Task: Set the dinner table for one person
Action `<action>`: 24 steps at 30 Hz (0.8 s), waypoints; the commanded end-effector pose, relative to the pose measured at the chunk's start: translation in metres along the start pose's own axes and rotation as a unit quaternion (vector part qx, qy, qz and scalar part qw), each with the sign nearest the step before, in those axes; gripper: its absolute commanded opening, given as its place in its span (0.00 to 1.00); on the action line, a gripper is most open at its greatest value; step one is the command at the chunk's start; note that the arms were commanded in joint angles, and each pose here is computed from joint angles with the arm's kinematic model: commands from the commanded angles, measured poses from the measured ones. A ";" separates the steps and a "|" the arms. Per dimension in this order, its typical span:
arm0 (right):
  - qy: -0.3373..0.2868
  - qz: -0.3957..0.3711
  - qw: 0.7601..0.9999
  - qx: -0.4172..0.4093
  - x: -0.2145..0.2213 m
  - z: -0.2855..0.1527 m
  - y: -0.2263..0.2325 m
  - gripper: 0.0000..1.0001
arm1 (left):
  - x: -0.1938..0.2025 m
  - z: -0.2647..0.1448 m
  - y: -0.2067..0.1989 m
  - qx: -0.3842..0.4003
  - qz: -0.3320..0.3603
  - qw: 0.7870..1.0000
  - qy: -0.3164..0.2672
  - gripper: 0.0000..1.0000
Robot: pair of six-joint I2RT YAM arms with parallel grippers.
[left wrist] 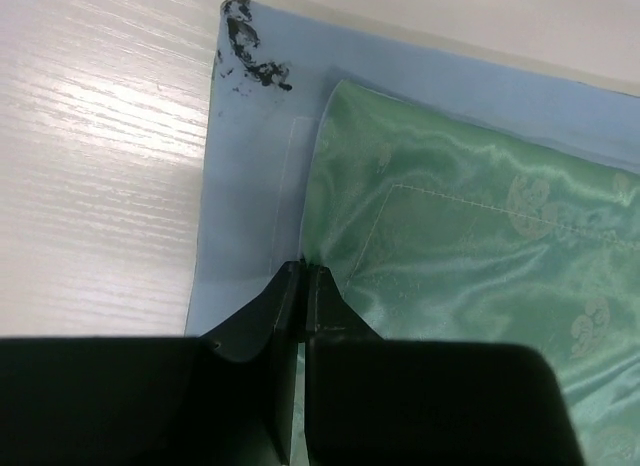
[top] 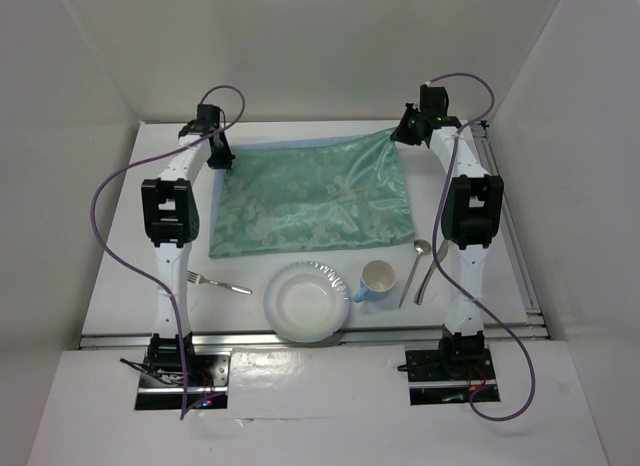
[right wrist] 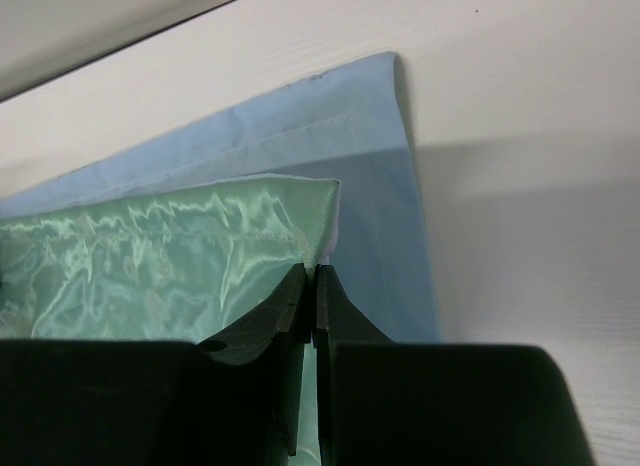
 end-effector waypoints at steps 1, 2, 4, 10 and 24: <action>-0.022 -0.013 1.000 0.001 -0.018 -0.013 0.007 0.00 | -0.028 -0.047 -0.015 0.013 0.005 0.999 -0.042 0.00; -0.022 -0.018 1.000 0.001 -0.018 -0.013 0.007 0.00 | -0.031 -0.052 -0.013 0.007 0.005 0.999 -0.049 0.00; -0.031 -0.020 0.999 -0.001 -0.026 -0.019 0.010 0.00 | -0.042 -0.074 -0.014 0.007 0.003 0.997 -0.071 0.00; -0.052 -0.027 0.998 -0.019 -0.043 -0.026 0.024 0.00 | -0.078 -0.117 -0.013 0.028 -0.014 0.992 -0.119 0.00; -0.070 -0.026 0.992 -0.106 -0.032 0.043 0.045 0.26 | -0.093 -0.083 -0.007 0.054 -0.034 0.992 -0.112 0.03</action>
Point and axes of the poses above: each gripper's point midway between its finger pads, its own z axis out along the fingers, its own y axis along the line the jaws close on, x = y × z, the point moved 2 cm from there along -z, back along the fingers, and after that the axes turned 12 degrees about -z, right-handed, at the moved point
